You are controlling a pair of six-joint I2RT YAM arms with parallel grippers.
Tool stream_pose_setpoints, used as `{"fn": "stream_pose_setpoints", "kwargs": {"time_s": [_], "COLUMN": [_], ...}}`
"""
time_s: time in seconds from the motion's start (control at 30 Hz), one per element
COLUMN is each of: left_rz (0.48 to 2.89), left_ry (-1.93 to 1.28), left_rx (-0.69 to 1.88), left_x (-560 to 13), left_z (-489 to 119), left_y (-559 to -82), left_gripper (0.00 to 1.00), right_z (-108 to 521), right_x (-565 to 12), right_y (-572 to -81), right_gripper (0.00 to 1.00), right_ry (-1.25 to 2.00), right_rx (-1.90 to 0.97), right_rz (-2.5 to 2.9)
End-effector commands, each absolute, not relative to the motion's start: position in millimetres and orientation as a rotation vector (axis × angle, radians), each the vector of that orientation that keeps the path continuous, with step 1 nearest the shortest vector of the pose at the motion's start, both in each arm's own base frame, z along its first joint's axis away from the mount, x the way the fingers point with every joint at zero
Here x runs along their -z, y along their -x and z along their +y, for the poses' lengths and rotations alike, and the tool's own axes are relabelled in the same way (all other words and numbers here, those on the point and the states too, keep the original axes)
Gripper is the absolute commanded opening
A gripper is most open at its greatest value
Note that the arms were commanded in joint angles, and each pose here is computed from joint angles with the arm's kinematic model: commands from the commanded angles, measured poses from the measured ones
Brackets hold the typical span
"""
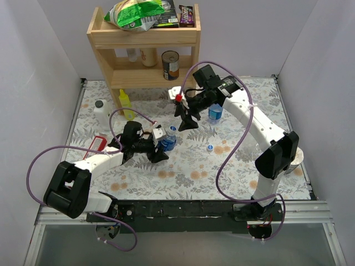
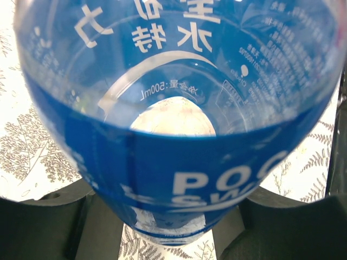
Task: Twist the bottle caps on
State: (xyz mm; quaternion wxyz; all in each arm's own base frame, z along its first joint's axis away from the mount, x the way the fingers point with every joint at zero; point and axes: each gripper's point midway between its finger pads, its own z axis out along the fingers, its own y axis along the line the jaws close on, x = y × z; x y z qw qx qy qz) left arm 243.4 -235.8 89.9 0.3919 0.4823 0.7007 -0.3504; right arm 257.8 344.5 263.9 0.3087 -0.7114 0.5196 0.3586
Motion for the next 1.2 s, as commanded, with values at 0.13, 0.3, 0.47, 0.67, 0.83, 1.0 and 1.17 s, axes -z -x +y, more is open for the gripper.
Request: {"fn": "stream_pose_setpoints", "kwargs": {"time_s": [0.13,0.3,0.47,0.67,0.83,1.0,1.17], "left_rz": [1.691,1.661,1.653,1.625,1.611,1.603,1.607], "left_ry": [-1.364,-1.422,-1.434,-1.468,-1.488,-1.503,-1.510], "left_rx": [0.903,0.892,0.897,0.881,0.867,0.854,0.845], "left_x": [-101,-104,-108,-110,-110,-108,-106], "left_z": [-237,-238,-239,-240,-240,-239,-238], "left_y": [-237,-239,-241,-243,-245,-246,-247], "left_gripper": [0.00,0.00,0.00,0.00,0.00,0.00,0.00], "right_z": [323,329,333,336,337,336,338], "right_x": [-292,-284,-277,-275,-268,-264,-263], "right_y": [-236,-228,-221,-219,-218,-218,-215], "right_gripper": [0.71,0.71,0.68,0.62,0.58,0.55,0.54], "right_ry": [2.030,2.109,2.162,2.184,2.213,2.227,2.237], "right_rx": [-0.926,-0.880,-0.853,-0.837,-0.820,-0.815,-0.816], "right_rz": [1.044,0.919,0.833,0.778,0.753,0.750,0.732]}}
